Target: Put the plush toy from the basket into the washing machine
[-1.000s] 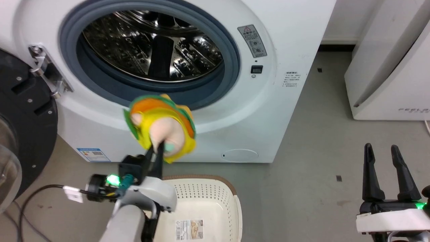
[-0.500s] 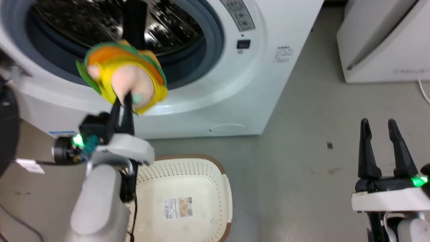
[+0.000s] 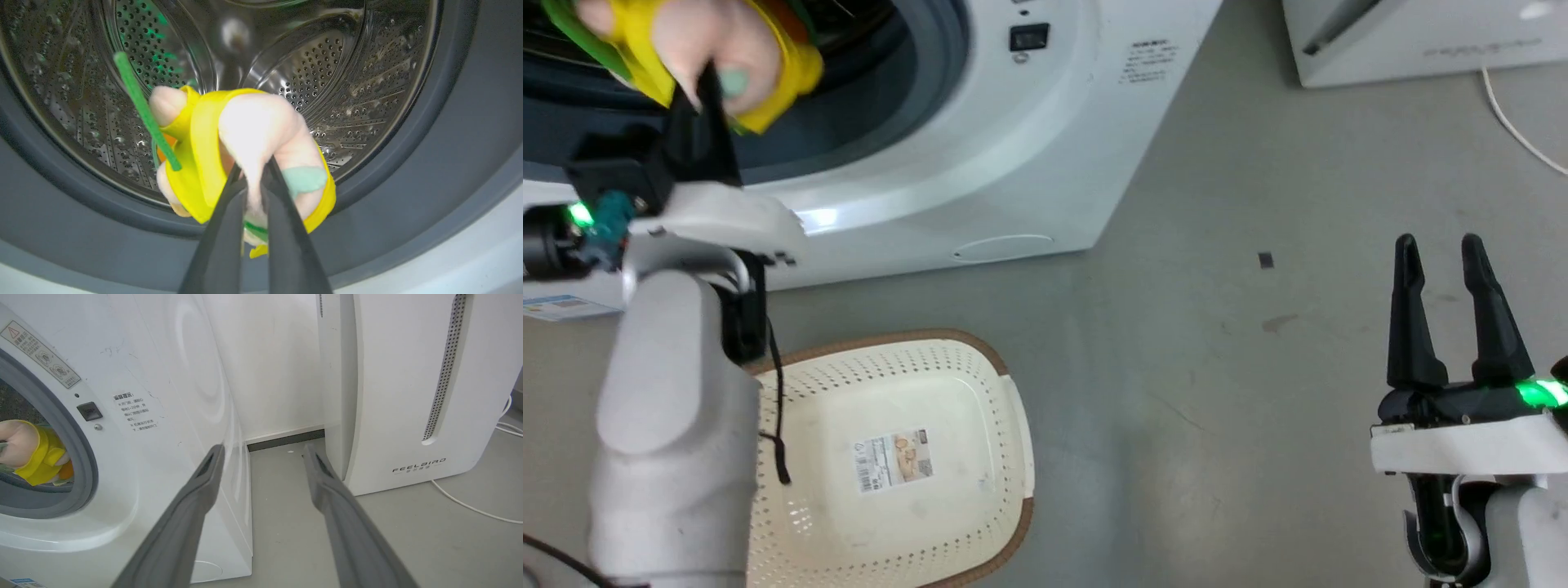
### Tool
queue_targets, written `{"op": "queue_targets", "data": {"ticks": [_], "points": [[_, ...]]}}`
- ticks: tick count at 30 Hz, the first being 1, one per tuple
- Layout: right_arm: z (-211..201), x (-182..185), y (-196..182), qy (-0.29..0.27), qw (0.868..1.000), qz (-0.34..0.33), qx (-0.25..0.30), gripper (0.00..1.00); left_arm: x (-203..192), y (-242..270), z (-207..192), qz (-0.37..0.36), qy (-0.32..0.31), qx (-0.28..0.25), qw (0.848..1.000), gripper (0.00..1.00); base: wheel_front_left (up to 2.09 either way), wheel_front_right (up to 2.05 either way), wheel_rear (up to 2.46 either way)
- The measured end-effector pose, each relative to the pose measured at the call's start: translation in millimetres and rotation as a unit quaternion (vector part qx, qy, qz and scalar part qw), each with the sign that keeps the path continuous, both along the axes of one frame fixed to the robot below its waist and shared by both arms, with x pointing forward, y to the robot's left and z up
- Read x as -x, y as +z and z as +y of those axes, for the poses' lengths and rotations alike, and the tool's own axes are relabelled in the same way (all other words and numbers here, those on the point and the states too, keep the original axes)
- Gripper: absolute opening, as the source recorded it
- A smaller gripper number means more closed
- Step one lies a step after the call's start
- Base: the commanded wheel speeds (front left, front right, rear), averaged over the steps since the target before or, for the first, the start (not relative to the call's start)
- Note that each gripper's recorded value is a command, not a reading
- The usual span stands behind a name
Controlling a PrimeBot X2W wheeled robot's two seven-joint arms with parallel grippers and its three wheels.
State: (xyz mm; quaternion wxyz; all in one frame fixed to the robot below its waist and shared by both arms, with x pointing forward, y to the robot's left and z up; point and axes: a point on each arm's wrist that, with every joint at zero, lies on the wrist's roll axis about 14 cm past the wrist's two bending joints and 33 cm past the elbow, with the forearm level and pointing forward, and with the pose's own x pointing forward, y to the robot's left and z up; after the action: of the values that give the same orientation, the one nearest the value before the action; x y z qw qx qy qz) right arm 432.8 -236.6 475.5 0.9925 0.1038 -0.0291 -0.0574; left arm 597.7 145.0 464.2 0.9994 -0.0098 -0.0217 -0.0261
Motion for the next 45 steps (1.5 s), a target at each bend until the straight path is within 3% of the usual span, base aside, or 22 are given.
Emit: {"op": "queue_targets", "data": {"ticks": [11, 25, 26, 35, 45], "points": [[-14.3, -4.4, -13.4, -0.017, 1.0, 0.017, 0.008, 1.0, -68.0, -2.6, -5.3, -0.022, 0.002, -0.003, 1.0, 0.0, 0.0, 0.0, 0.0], [-11.0, -14.2, -27.6, -0.009, 0.999, 0.03, 0.012, 1.0, -117.2, -19.5, -4.1, -0.02, 0.012, -0.003, 1.0, 0.0, 0.0, 0.0, 0.0], [-10.7, -14.6, -28.9, -0.009, 0.999, 0.032, 0.012, 1.0, -118.5, -20.8, -2.8, -0.02, 0.015, -0.004, 1.0, 1.0, 0.0, 0.0, 0.0], [-5.8, -17.3, -23.8, 0.0, 1.0, 0.025, 0.018, 1.0, -115.6, -20.3, 0.4, -0.01, 0.012, -0.012, 1.0, 1.0, 0.0, 0.0, 0.0], [8.4, -13.3, 6.8, 0.02, 0.999, -0.011, 0.027, 1.0, -65.6, -19.0, -3.3, 0.021, 0.005, -0.002, 1.0, 1.0, 0.0, 0.0, 0.0]]}}
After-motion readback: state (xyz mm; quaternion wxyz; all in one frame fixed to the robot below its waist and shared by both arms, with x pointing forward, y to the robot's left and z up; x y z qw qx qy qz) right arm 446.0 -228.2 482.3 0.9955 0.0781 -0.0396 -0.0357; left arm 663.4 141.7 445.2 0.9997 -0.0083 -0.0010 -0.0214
